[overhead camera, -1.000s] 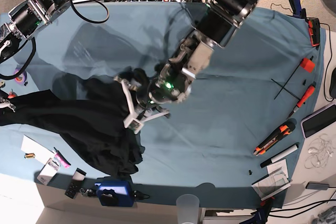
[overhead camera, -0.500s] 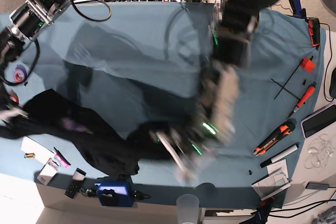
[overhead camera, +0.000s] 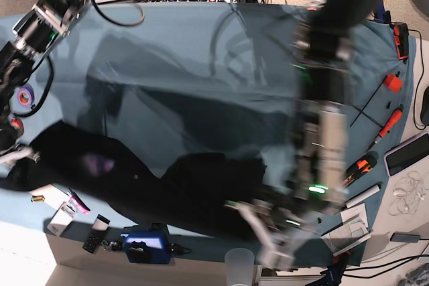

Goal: Layout the t-shirt on the table in an organized manner, then fold the t-shirt properly

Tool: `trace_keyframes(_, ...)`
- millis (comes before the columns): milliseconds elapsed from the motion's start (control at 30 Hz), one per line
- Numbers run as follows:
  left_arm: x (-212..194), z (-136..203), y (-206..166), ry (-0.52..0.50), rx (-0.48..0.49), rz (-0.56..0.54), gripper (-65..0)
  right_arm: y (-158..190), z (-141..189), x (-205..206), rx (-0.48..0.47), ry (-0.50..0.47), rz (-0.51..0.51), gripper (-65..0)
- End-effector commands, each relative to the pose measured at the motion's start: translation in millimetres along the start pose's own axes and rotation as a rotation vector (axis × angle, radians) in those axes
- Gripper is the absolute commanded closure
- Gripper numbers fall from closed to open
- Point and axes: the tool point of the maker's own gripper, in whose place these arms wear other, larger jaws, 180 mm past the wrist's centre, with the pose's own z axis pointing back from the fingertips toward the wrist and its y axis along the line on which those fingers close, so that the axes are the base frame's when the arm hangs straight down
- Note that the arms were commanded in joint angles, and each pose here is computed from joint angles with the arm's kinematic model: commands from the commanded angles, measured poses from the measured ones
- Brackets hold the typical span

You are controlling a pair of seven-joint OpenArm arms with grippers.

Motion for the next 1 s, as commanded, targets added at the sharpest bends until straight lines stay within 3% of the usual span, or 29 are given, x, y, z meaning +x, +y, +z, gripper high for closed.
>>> trace_keyframes(0,23.0,8.6,13.9,-0.049,0.035,-0.001,0.0,-12.7,6.4,22.4,-0.047,-0.049,0.022,0.0)
trace_keyframes(100,12.8,10.4,2.4,-0.029,-0.057,0.022,-0.1,-8.3,3.6,20.0,-0.041,-0.036,0.036,0.0)
trace_keyframes(200,5.8,10.2,-8.1,-0.021,-0.111,-0.041,-16.1,-17.0,4.5,17.5,-0.086,-0.019,0.065,0.0)
trace_keyframes(267,5.1,10.1,-8.1,-0.019,-0.111,-0.043,-22.4,-28.2,7.8,16.3,-0.132,-0.009,0.079,0.0)
trace_keyframes(467,-5.3,9.8,-6.5,0.033,-0.102,-0.004,-22.7,-69.4,30.6,17.0,-0.250,-0.037,-0.007,0.0)
trace_keyframes(633,-30.0,11.2,-42.5,0.074,-0.270,-0.015,-22.7,-72.7,33.5,12.3,-0.252,-0.023,-0.025,0.0)
trace_keyframes(967,-153.9,15.1,-190.3,0.402,-0.589,-0.381,-24.6,-46.8,16.5,8.1,-0.191,0.020,0.044,0.0)
